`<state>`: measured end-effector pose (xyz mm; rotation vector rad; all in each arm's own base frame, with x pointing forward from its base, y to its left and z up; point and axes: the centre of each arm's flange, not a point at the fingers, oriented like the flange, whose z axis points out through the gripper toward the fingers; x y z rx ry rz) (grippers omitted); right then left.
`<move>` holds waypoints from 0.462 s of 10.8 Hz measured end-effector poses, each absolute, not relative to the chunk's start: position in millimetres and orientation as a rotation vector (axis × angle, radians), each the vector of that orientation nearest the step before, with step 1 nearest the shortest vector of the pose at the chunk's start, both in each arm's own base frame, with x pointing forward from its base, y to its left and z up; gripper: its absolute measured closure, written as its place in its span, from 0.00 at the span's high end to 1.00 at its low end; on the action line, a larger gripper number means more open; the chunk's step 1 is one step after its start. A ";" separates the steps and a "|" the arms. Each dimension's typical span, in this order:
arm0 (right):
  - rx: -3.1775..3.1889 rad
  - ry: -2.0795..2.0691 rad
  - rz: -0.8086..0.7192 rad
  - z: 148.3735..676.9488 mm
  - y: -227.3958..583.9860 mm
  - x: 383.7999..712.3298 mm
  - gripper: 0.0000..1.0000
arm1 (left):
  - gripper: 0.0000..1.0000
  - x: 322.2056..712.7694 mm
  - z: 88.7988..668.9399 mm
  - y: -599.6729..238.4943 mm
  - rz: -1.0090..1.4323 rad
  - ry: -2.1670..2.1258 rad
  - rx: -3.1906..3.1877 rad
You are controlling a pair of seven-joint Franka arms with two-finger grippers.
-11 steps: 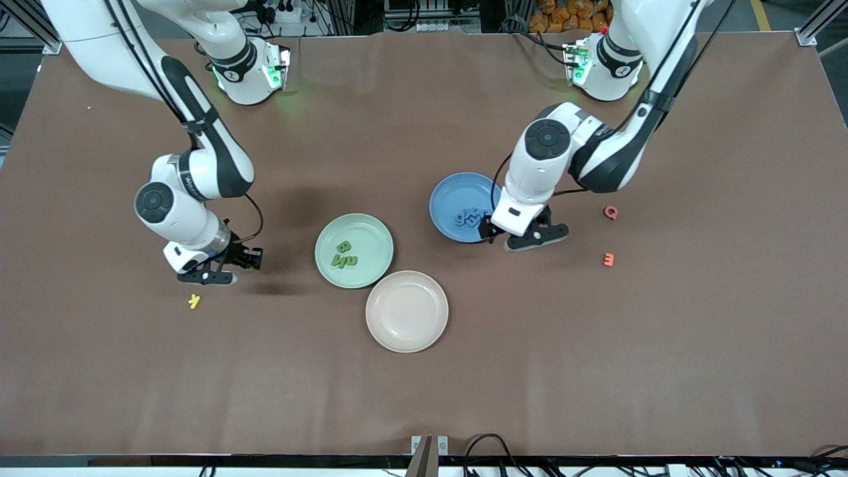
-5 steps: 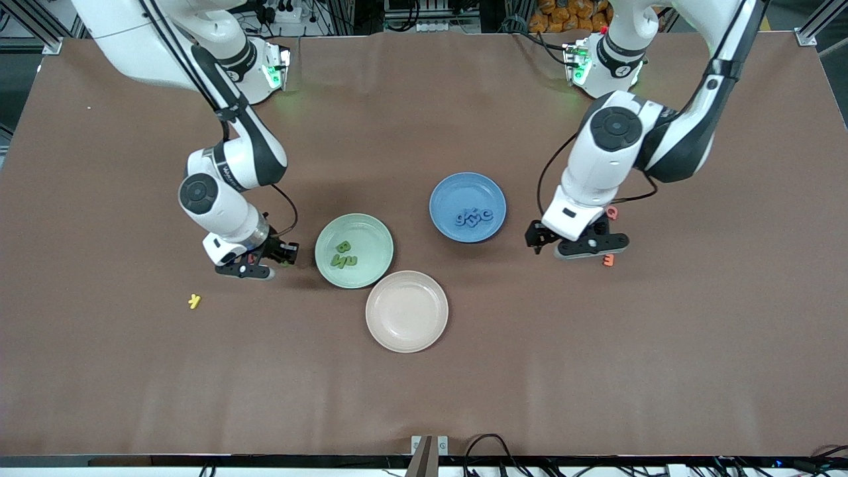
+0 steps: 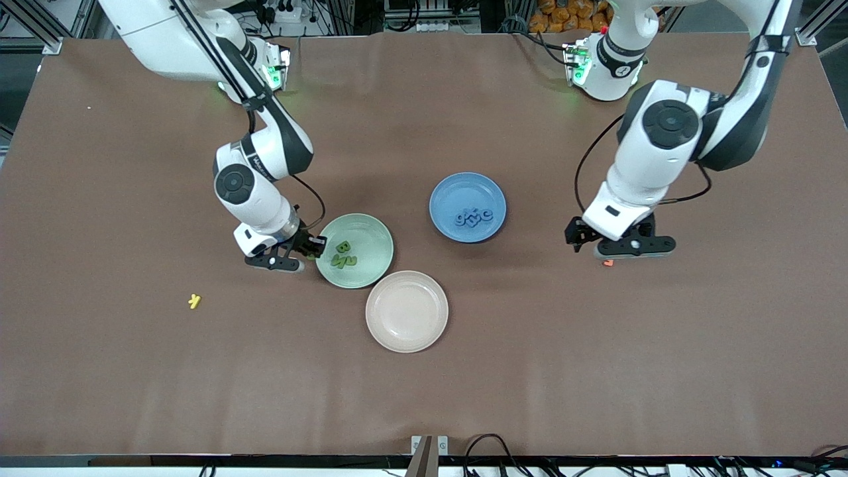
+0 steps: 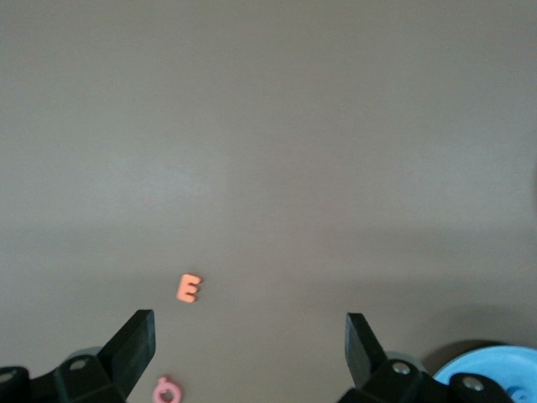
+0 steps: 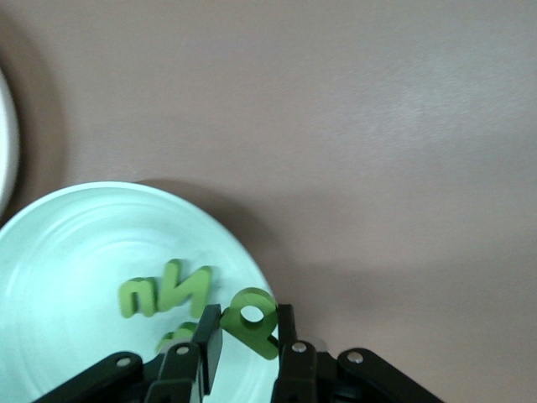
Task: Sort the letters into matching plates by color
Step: 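Drop the green p onto the green plate while the left gripper withdraws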
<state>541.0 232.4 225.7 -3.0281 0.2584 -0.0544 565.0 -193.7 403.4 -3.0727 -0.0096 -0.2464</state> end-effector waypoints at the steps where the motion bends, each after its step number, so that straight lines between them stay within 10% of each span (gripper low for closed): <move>1: -3.022 0.278 -0.055 225.9 245.0 540.6 0.31 | 1.00 568.3 412.2 -174.6 -0.232 0.009 -3.089; 5: -3.044 0.313 0.046 229.7 286.7 542.5 0.31 | 1.00 569.3 447.7 -141.9 -0.217 -0.010 -3.103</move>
